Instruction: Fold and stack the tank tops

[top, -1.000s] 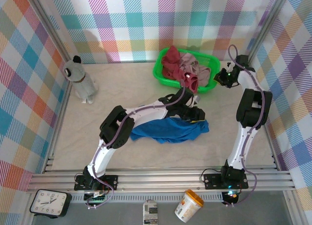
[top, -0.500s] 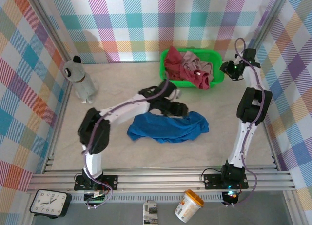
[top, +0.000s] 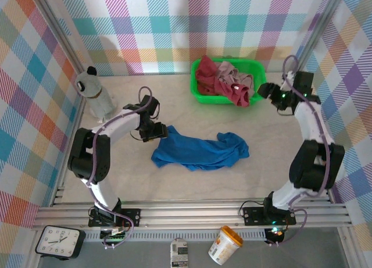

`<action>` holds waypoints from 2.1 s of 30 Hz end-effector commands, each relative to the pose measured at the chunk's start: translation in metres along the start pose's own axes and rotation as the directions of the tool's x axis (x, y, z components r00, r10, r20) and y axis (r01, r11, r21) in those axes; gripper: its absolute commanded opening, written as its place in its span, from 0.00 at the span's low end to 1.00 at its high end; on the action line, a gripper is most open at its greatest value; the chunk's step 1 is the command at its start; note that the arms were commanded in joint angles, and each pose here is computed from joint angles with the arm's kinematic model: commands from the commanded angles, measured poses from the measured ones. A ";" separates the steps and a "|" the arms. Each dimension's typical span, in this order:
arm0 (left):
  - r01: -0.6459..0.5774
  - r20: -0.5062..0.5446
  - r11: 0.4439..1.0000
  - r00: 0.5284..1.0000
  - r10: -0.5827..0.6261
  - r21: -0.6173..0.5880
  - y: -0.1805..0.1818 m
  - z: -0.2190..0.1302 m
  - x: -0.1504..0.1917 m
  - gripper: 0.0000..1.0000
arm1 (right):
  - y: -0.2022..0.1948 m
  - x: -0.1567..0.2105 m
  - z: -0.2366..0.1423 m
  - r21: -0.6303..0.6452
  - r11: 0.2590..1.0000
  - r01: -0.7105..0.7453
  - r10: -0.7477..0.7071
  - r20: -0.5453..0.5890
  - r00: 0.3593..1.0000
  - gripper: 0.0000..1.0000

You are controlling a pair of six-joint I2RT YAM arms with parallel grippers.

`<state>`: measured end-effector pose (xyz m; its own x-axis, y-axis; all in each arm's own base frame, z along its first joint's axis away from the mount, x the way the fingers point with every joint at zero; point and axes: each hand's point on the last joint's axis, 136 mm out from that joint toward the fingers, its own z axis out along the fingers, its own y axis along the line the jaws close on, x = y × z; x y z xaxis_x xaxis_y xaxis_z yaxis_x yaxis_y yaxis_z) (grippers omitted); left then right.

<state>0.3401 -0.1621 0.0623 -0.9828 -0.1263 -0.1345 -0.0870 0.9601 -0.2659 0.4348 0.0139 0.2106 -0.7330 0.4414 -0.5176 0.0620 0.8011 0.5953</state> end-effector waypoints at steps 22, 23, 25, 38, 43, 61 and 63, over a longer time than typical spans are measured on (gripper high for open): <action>-0.056 -0.029 0.995 0.998 0.058 0.080 -0.034 0.058 -0.036 0.50 | -0.012 0.222 0.018 0.185 0.938 0.294 -0.178 -0.472 0.863 0.52; -0.055 -0.034 0.994 0.998 0.058 0.090 -0.037 0.061 -0.036 0.49 | -0.013 0.221 0.016 0.191 0.936 0.297 -0.178 -0.470 0.865 0.46; -0.070 -0.036 0.992 0.997 0.074 0.104 -0.046 0.062 -0.036 0.44 | -0.015 0.220 0.013 0.203 0.931 0.303 -0.181 -0.464 0.867 0.33; -0.119 -0.004 0.979 0.993 0.122 0.167 -0.071 0.034 -0.040 0.00 | -0.013 0.225 0.005 0.194 0.939 0.284 -0.172 -0.449 0.877 0.00; -0.165 0.082 0.979 0.984 0.156 0.124 -0.072 -0.015 -0.052 0.00 | 0.005 0.199 -0.006 0.186 0.933 0.308 -0.222 -0.375 0.900 0.00; -0.122 0.615 0.973 0.758 0.218 -0.194 -0.024 -0.299 -0.104 0.00 | 0.142 0.031 -0.077 -0.011 0.882 0.470 -0.465 0.135 0.875 0.00; -0.094 0.661 0.974 0.721 0.209 -0.206 -0.018 -0.326 -0.110 0.00 | 0.157 0.014 -0.082 -0.029 0.868 0.495 -0.483 0.173 0.858 0.00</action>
<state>0.4057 -0.1206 0.3640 -0.6660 -0.0689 -0.7428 0.0528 0.9889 -0.1391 0.3647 0.1051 0.3117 -0.6240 0.0883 -0.7764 -0.2431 0.9223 0.3003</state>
